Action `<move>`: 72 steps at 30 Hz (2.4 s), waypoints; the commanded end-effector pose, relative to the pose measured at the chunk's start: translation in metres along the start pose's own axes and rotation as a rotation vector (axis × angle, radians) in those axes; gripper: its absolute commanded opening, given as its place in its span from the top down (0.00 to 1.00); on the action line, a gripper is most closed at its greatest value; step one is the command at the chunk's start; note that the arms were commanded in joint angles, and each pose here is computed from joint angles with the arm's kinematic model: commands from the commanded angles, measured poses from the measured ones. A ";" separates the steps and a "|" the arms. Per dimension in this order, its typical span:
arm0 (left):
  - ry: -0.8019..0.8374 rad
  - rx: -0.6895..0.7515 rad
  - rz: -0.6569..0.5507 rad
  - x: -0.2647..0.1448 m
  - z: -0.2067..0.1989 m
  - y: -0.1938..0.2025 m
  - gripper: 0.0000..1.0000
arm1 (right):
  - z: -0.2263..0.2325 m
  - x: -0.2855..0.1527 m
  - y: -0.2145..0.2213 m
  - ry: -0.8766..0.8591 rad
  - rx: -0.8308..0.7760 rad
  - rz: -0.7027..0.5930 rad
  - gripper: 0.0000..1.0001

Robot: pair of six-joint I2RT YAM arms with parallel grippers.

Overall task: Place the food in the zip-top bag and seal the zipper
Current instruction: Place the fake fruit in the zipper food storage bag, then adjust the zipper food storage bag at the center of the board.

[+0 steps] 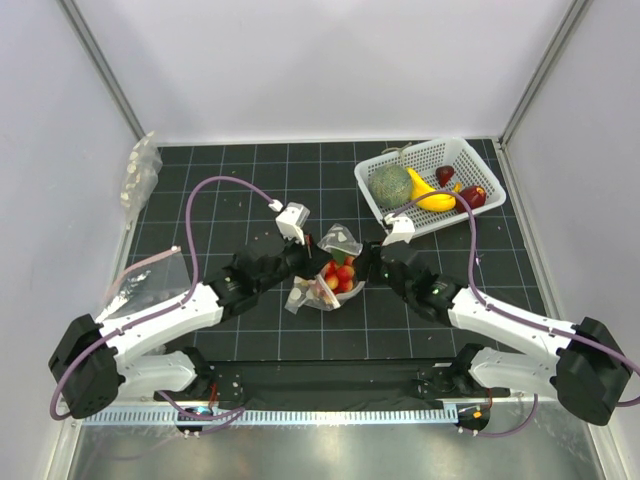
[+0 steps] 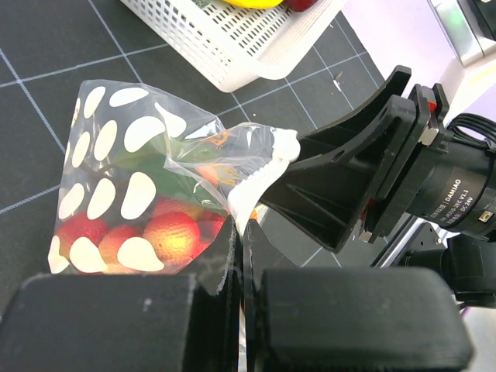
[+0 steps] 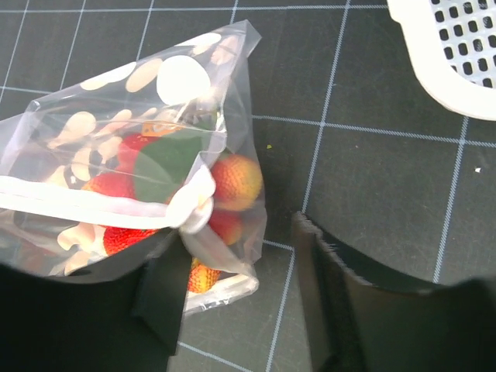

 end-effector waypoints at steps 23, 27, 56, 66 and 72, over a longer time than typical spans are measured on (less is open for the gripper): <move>-0.112 -0.026 -0.202 -0.023 0.013 -0.045 1.00 | -0.006 0.025 0.005 0.130 -0.033 0.081 0.48; -0.108 -0.026 -0.179 -0.018 0.012 -0.040 1.00 | -0.002 0.023 0.000 0.103 -0.029 0.061 0.48; -0.082 -0.019 -0.007 0.013 0.006 -0.010 1.00 | -0.012 0.013 -0.010 0.271 -0.138 0.000 0.58; -0.305 0.020 -0.096 0.004 0.045 -0.025 1.00 | -0.020 0.012 -0.011 0.344 -0.153 0.023 0.64; -0.380 0.026 -0.174 -0.011 0.057 -0.039 1.00 | -0.028 0.013 -0.012 0.414 -0.186 0.045 0.67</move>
Point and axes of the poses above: each gripper's point midway between its finger pads, its own x axis out along the fingers, its own z axis along the line the jaws close on, y = z × x, the point moved 1 cm from there along -x, back along the fingers, and after that the axes turned 10 degrees about -x, right-handed, at the moved point
